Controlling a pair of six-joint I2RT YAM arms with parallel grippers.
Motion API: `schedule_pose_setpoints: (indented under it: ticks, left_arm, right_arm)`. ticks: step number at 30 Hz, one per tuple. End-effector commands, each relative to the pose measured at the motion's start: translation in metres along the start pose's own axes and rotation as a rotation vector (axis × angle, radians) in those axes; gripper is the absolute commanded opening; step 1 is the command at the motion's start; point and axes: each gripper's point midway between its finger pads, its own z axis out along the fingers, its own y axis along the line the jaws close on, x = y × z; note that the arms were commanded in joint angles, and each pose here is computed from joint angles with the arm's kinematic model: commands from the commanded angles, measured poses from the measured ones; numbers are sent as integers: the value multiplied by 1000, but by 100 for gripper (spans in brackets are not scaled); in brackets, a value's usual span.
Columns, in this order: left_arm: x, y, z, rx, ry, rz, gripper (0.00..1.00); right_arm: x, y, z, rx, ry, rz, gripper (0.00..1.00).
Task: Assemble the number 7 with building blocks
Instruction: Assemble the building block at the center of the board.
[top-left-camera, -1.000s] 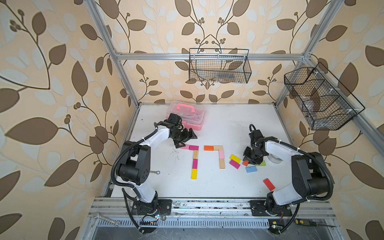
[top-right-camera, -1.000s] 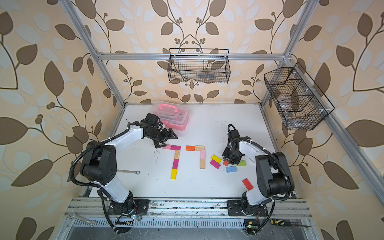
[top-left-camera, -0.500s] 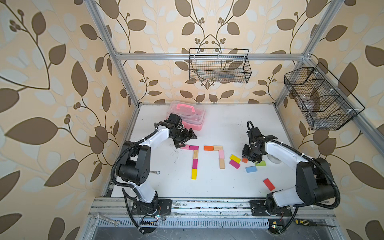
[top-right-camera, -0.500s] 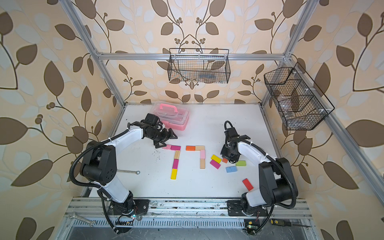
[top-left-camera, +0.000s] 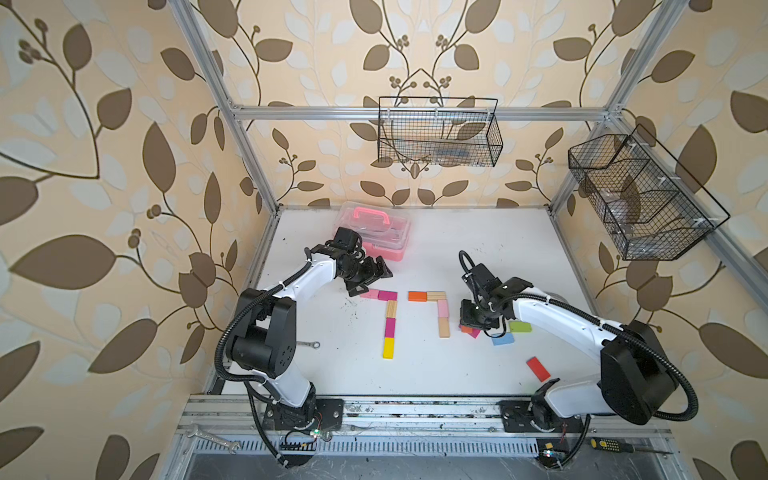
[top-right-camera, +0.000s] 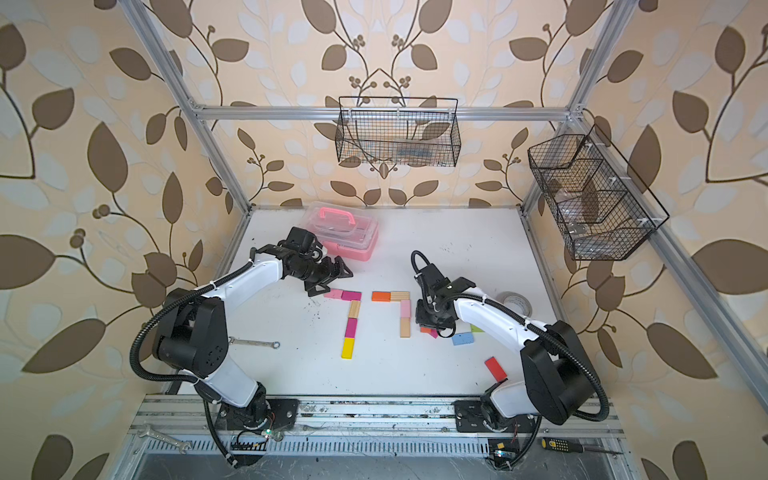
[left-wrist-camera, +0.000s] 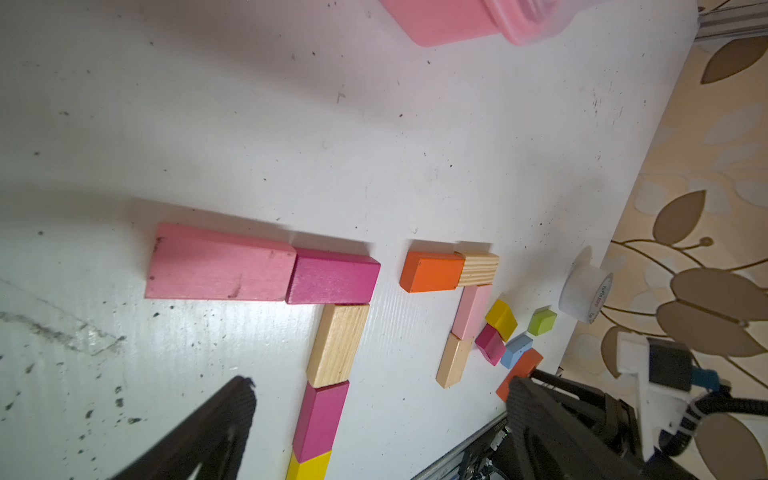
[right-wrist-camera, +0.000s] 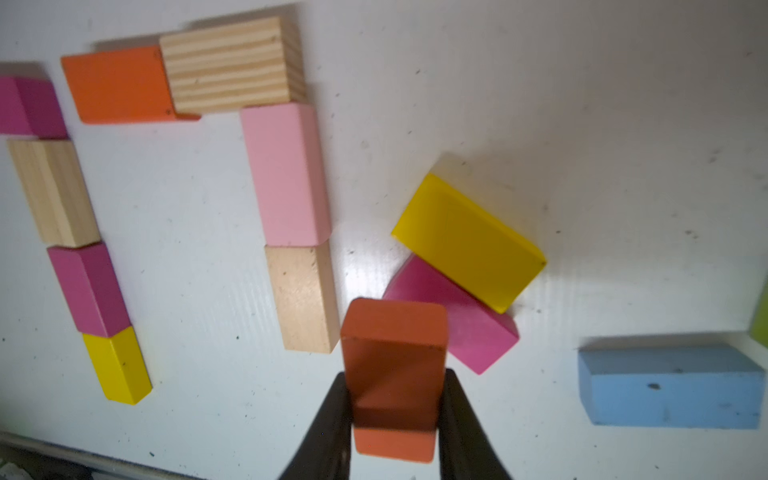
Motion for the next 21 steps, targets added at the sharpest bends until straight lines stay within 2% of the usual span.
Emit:
schedule_pose_setpoints:
  ticks: [1,9,21]
  left_arm:
    - [-4,-7,-14,8,-53,31,98]
    - [-5,-7,-16,11,-61,35,98]
    - [-4,-3,-20,9,-63,32,98]
  right_arm:
    - [24,13,10,-2,51,-27,24]
    - [66,34,34,9,135,-95,24]
    - [82,31,46,43,201,-99,24]
